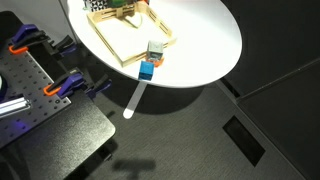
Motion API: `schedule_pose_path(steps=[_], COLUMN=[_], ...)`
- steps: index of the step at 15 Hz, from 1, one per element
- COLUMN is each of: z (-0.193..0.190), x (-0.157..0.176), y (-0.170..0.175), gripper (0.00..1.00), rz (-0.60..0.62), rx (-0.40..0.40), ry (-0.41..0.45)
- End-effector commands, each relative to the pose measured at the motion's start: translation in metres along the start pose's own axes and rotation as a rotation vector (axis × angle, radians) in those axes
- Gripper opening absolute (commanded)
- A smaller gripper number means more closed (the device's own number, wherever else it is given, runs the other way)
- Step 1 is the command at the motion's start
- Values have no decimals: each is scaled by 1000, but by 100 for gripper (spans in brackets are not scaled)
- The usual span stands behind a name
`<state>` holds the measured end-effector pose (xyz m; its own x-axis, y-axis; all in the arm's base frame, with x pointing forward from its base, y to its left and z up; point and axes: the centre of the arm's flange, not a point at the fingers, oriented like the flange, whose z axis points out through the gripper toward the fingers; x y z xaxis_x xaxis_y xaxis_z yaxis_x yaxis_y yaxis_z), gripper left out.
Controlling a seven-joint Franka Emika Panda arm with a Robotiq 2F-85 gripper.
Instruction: Put the green and yellow blocks in the box then put one square plush toy in the box
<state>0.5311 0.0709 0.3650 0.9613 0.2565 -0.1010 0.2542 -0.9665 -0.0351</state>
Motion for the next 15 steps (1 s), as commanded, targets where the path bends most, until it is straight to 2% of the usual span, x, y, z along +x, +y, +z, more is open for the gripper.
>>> schedule_pose_path(steps=[1, 8, 15], z=[1, 4, 27], x=[2, 2, 14], y=[-1, -2, -12], gripper=[100, 100, 100], rz=[-3, -4, 22], rx=[-1, 0, 5], ry=[7, 2, -16])
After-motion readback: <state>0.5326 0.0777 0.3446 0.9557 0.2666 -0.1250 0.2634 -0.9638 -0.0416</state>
